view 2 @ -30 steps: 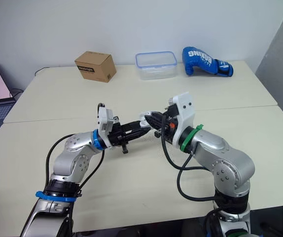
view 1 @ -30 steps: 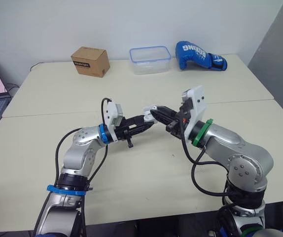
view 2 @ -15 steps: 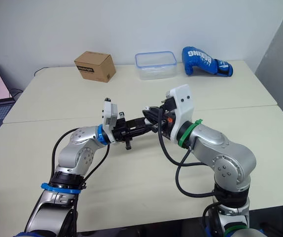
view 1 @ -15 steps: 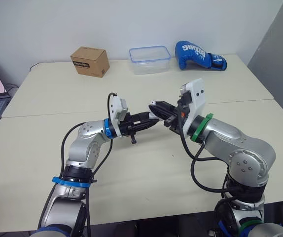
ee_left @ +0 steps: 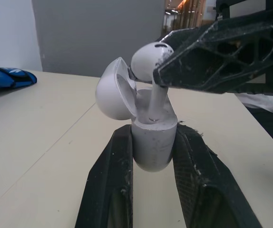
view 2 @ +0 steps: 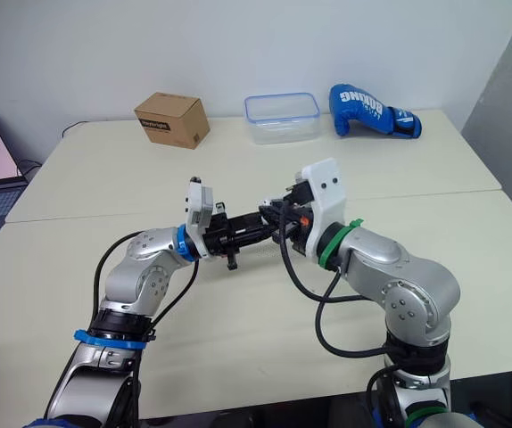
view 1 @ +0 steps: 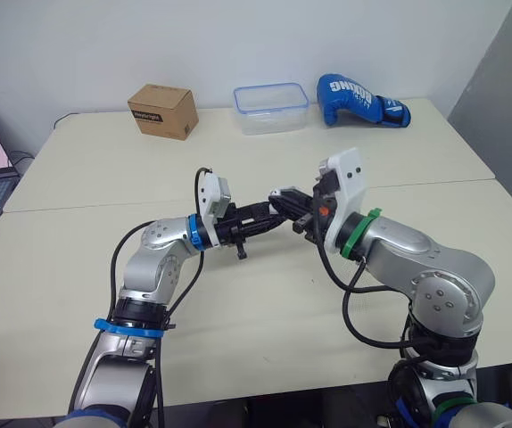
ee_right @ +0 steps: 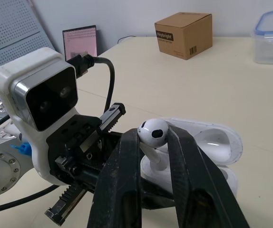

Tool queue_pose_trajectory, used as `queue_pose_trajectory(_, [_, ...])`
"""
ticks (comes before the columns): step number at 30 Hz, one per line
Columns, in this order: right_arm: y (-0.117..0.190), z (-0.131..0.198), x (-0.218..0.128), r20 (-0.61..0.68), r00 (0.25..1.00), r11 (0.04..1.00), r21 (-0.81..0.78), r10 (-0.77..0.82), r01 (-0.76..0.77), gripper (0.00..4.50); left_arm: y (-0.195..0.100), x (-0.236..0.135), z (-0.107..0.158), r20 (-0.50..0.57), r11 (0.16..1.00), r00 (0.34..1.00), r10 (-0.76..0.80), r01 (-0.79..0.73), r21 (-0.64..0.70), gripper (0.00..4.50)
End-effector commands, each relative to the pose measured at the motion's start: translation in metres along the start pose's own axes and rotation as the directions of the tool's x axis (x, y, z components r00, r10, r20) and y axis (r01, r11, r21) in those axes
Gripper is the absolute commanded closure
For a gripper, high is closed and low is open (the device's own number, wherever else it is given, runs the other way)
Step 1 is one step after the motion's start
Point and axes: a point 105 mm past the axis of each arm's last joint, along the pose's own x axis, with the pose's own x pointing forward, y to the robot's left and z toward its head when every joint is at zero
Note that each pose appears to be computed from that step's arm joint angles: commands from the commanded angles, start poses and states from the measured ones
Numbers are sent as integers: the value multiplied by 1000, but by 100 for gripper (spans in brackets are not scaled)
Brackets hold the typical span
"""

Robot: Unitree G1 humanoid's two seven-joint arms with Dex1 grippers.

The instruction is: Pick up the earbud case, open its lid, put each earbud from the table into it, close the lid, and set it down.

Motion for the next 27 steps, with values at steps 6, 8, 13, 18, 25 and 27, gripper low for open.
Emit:
queue_pose_trajectory(6, [4, 0, 0, -17, 999, 999, -33, -27, 27, 407, 0, 6, 23, 71, 998, 997, 2, -7, 61, 370])
queue_pose_trajectory(8, [4, 0, 1, -20, 999, 999, -31, -33, 32, 407, 0, 8, 22, 73, 998, 997, 2, -7, 62, 370])
queue_pose_trajectory(13, [2, -5, 1, -47, 997, 998, -23, -60, 59, 407, 0, 9, 24, 85, 997, 996, 11, -17, 71, 370])
queue_pose_trajectory(18, [0, -6, 0, -59, 994, 996, -30, -87, 85, 336, 2, 9, 26, 90, 996, 996, 20, -27, 79, 370])
queue_pose_trajectory(25, [-7, 1, -4, -33, 993, 990, -84, -116, 113, 152, 1, 10, 26, 92, 996, 996, 17, -25, 81, 370])
queue_pose_trajectory(27, [-9, 4, -5, -19, 993, 988, -100, -119, 117, 152, 1, 10, 26, 91, 997, 996, 14, -21, 79, 370])
